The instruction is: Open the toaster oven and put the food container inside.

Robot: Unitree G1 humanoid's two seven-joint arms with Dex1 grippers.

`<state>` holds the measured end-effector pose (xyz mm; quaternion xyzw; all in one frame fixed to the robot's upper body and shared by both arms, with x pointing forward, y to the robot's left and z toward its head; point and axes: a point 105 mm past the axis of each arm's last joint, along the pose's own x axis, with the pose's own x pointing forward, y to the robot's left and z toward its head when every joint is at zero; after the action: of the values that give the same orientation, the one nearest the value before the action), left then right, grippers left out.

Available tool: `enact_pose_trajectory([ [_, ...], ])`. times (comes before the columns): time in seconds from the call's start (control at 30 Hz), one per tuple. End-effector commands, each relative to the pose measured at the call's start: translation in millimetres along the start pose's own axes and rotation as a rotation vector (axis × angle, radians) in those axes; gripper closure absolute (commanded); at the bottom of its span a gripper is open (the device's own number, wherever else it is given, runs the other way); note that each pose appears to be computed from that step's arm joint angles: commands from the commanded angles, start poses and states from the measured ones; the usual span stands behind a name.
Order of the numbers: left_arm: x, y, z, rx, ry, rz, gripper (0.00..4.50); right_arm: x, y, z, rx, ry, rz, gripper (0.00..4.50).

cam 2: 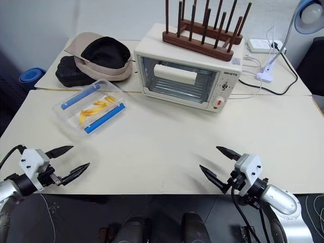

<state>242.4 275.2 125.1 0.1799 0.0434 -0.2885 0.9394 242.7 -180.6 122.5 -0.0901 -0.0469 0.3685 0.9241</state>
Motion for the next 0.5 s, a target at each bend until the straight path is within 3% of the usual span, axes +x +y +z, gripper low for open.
enact_pose_trajectory([
  [0.03, 6.7, -2.6, 22.1, -0.078, -0.094, -0.034, 0.00, 20.3, -8.2, 23.8, 0.007, -0.095, -0.005, 0.02],
  [0.17, 12.8, 6.2, 67.5, -0.226, -0.286, -0.100, 0.00, 58.0, -21.1, 57.9, 0.078, -0.166, 0.005, 0.02],
  [0.37, 31.5, 8.5, 104.3, -0.208, -0.367, -0.213, 0.00, 102.3, -64.6, 85.5, 0.071, -0.137, -0.104, 0.02],
  [0.5, 47.1, 0.6, 113.2, -0.206, -0.398, -0.275, 0.00, 128.6, -80.6, 99.9, 0.040, -0.164, -0.106, 0.02],
])
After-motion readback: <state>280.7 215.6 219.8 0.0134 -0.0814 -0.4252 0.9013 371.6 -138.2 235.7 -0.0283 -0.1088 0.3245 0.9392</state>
